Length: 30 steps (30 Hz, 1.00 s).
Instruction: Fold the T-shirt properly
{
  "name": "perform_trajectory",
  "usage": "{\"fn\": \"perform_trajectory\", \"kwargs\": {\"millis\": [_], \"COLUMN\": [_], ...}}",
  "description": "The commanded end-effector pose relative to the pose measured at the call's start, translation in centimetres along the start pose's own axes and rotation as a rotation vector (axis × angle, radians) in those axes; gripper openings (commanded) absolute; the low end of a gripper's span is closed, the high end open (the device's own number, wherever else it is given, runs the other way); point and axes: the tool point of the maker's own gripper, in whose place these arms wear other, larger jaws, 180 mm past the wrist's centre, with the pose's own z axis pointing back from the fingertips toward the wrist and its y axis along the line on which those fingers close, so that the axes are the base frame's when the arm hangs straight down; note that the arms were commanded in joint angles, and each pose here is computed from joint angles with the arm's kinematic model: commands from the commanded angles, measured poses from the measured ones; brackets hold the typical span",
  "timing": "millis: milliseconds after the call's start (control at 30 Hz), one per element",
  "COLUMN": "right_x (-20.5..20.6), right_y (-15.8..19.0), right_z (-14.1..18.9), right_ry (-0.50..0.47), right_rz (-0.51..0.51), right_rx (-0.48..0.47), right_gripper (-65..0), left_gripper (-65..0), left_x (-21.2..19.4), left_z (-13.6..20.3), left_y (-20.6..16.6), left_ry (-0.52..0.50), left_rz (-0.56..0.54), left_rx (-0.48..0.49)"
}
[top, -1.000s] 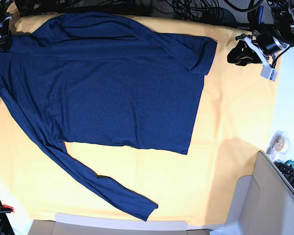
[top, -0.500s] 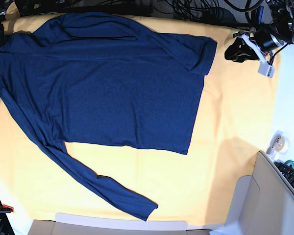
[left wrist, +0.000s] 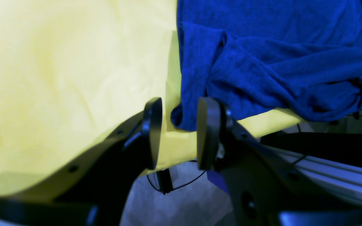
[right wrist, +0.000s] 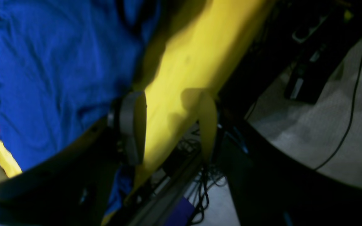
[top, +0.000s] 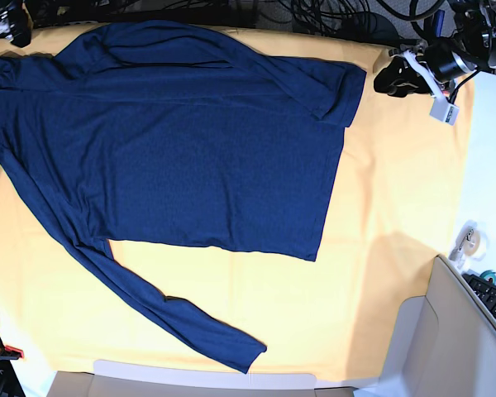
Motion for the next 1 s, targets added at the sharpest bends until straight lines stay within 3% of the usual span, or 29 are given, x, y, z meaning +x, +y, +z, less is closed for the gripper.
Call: {"fn": "perform_trajectory", "kwargs": {"millis": [0,267,500,733,867,967], "right_x": [0.5,-5.9,-9.9,-9.0,-7.7,-8.3], "right_y": [1.7,6.5,7.0,9.2,8.9,8.7], "right_z": [0.0,-3.8,-4.1,-1.8,-1.2,-0.7], "right_ry": [-0.011,0.176,0.286,0.246,0.205,0.232], "right_rz": [0.052,0.081,0.119,0.239,0.246,0.233], "right_rx": [0.039,0.171,0.166,0.190,0.173,0.185], "right_gripper": [-37.9,-38.0,-38.1,-38.1,-38.1,-38.1], "left_gripper": [-46.5,-46.5,-46.5,-46.6,-46.6,-46.6], "left_x": [0.5,0.2,0.2,0.2,0.2,0.2], "left_z": [0.2,-0.7,-0.7,-0.7,-0.7,-0.7], "left_y": [-0.5,-1.6,-1.6,-1.6,-1.6,-1.6], "left_ry": [-0.007,-0.006,-0.006,-0.007,-0.007,-0.007], "left_rz": [-0.027,-0.013,-0.013,-0.013,-0.013,-0.013], "left_rx": [-0.013,-0.049,-0.049,-0.051,-0.051,-0.051]}}
